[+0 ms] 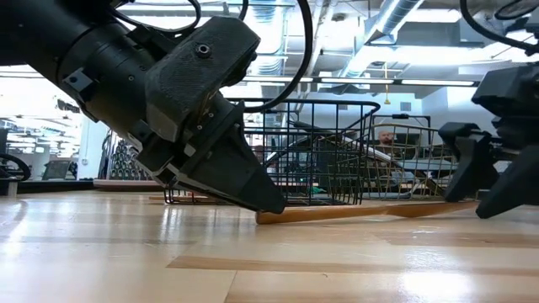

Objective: Pick & Place Kitchen Items
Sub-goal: Put the table knife into the bottom wire basket

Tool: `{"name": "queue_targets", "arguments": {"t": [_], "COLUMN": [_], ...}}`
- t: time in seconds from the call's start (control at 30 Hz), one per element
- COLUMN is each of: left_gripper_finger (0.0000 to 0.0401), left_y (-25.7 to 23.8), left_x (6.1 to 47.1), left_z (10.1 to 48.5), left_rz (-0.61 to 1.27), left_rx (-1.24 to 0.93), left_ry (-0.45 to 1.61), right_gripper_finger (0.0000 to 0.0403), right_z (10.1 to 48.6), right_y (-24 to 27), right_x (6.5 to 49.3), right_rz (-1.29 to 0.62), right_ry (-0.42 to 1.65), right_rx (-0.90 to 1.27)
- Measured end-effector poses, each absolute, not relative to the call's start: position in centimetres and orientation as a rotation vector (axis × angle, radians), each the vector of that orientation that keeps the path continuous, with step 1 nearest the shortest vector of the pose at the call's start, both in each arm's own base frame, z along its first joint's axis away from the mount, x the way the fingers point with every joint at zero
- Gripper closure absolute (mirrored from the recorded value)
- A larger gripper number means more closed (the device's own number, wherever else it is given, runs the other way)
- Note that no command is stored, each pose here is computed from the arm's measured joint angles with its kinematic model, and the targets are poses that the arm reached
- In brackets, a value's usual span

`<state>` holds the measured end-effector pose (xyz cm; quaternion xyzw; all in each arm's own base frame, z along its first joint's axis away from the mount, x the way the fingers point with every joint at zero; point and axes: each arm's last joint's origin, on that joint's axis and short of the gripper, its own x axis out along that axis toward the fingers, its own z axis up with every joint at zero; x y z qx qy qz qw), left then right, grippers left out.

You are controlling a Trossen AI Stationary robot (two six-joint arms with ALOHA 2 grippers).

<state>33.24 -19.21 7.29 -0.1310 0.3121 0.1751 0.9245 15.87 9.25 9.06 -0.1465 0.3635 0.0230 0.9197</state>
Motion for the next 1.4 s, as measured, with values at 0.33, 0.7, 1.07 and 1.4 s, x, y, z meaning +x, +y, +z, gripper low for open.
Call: {"name": "queue_targets", "arguments": {"t": [0.33,0.7,1.07,1.4], "left_gripper_finger": [0.0400,0.0399,0.0309,0.0261], "left_y": [-19.1,-19.2,-20.0,-18.3], "left_x": [33.4,33.6,33.4,33.3], "left_z": [7.3,7.5,8.1,7.5], "left_rz": [0.352,0.345,0.226,0.294], "left_rx": [-0.285,-0.294,-0.126,-0.176], "left_ry": [0.636,0.610,0.580,0.575], "right_gripper_finger": [0.0274,0.0391,0.0396,0.0400], "right_z": [7.3,7.1,7.3,7.6], "right_y": [9.2,9.2,9.5,9.9], "right_x": [16.8,17.0,17.5,18.1], "right_rz": [0.061,0.072,0.075,0.077], "right_ry": [0.724,0.723,0.731,0.740], "right_rx": [-0.286,-0.291,-0.281,-0.275]}}
